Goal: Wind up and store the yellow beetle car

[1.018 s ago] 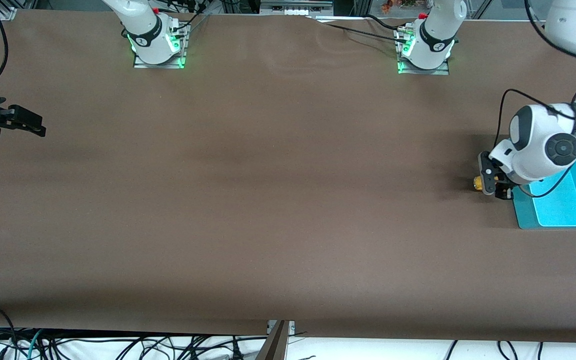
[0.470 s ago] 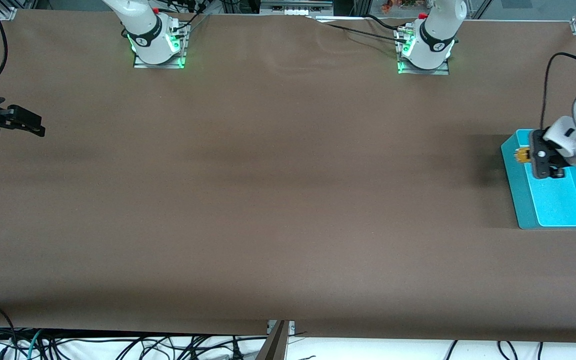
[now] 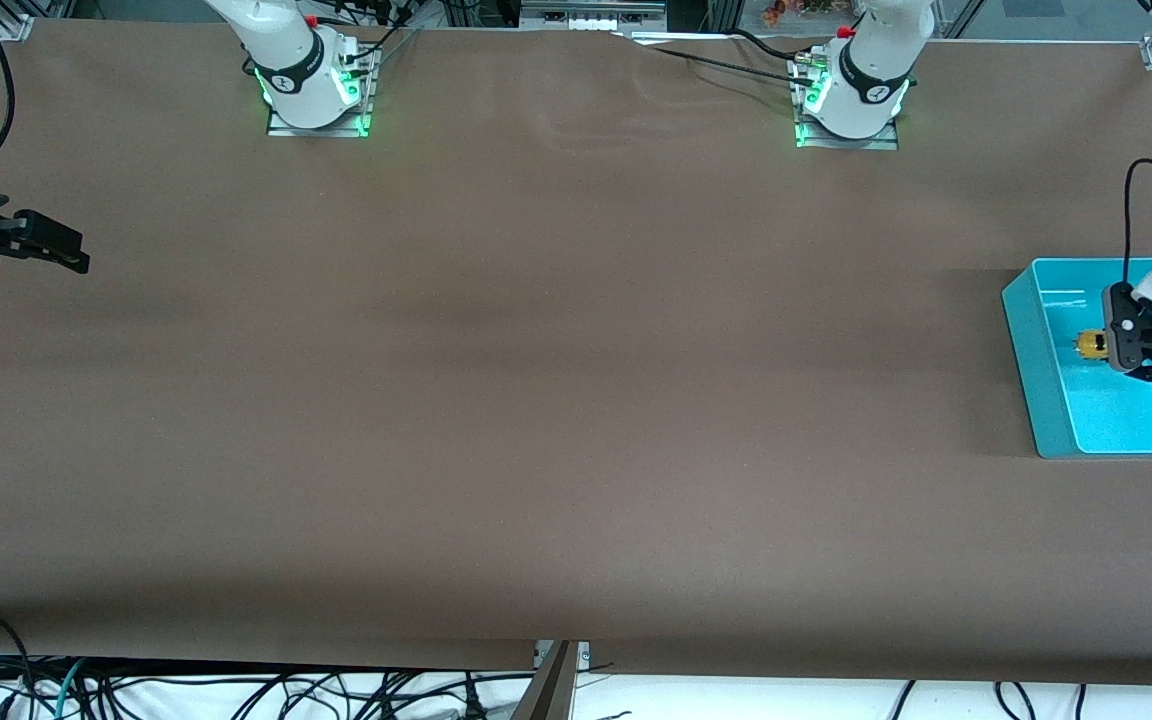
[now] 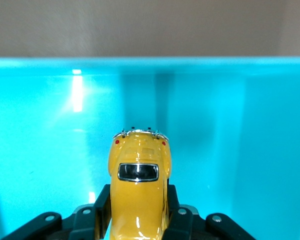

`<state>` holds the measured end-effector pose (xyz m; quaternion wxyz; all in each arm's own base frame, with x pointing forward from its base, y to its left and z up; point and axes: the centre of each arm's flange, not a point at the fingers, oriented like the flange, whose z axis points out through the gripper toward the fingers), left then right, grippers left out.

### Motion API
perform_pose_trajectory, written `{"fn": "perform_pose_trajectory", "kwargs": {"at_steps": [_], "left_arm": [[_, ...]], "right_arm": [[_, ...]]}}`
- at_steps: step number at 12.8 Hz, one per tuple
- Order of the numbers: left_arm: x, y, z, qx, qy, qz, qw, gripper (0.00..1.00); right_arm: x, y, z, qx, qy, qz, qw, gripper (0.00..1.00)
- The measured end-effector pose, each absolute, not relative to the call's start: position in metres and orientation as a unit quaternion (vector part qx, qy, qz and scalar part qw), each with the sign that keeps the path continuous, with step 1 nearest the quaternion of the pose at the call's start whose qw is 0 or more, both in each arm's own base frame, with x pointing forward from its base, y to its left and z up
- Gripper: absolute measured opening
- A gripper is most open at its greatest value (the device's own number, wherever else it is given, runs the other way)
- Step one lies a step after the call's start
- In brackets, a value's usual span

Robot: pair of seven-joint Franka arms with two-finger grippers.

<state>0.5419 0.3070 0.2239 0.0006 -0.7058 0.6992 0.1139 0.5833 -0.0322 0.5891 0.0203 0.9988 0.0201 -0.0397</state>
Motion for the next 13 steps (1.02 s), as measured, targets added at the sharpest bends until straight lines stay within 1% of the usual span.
{"fn": "perform_pose_trajectory", "kwargs": {"at_steps": [1, 2, 3, 4, 6, 7, 9, 11, 13], "left_arm": [[0.54, 0.308, 0.208, -0.706, 0.7, 0.113, -0.005, 0.46], [0.54, 0.307, 0.199, -0.705, 0.701, 0.112, -0.008, 0.52], [0.543, 0.305, 0.2, -0.703, 0.702, 0.109, -0.006, 0.59], [0.55, 0.303, 0.209, -0.702, 0.705, 0.106, 0.001, 0.7], [0.562, 0.294, 0.245, -0.698, 0.708, 0.108, 0.007, 0.93], [0.568, 0.283, 0.271, -0.697, 0.709, 0.111, 0.006, 1.0], [0.578, 0.248, 0.336, -0.708, 0.696, 0.121, 0.0, 1.0], [0.587, 0.192, 0.398, -0.74, 0.66, 0.124, -0.021, 1.0], [0.598, 0.126, 0.442, -0.78, 0.611, 0.127, -0.035, 1.0]], "right_arm": [[0.583, -0.032, 0.589, 0.999, 0.02, -0.04, 0.02, 1.0], [0.583, -0.032, 0.589, 0.999, 0.02, -0.04, 0.02, 1.0], [0.583, -0.032, 0.589, 0.999, 0.02, -0.04, 0.02, 1.0], [0.583, -0.032, 0.589, 0.999, 0.02, -0.04, 0.02, 1.0], [0.583, -0.032, 0.589, 0.999, 0.02, -0.04, 0.02, 1.0], [0.583, -0.032, 0.589, 0.999, 0.02, -0.04, 0.02, 1.0], [0.583, -0.033, 0.589, 0.999, 0.02, -0.04, 0.02, 1.0], [0.583, -0.033, 0.589, 0.999, 0.02, -0.039, 0.02, 1.0], [0.583, -0.033, 0.589, 0.999, 0.02, -0.039, 0.02, 1.0]]}}
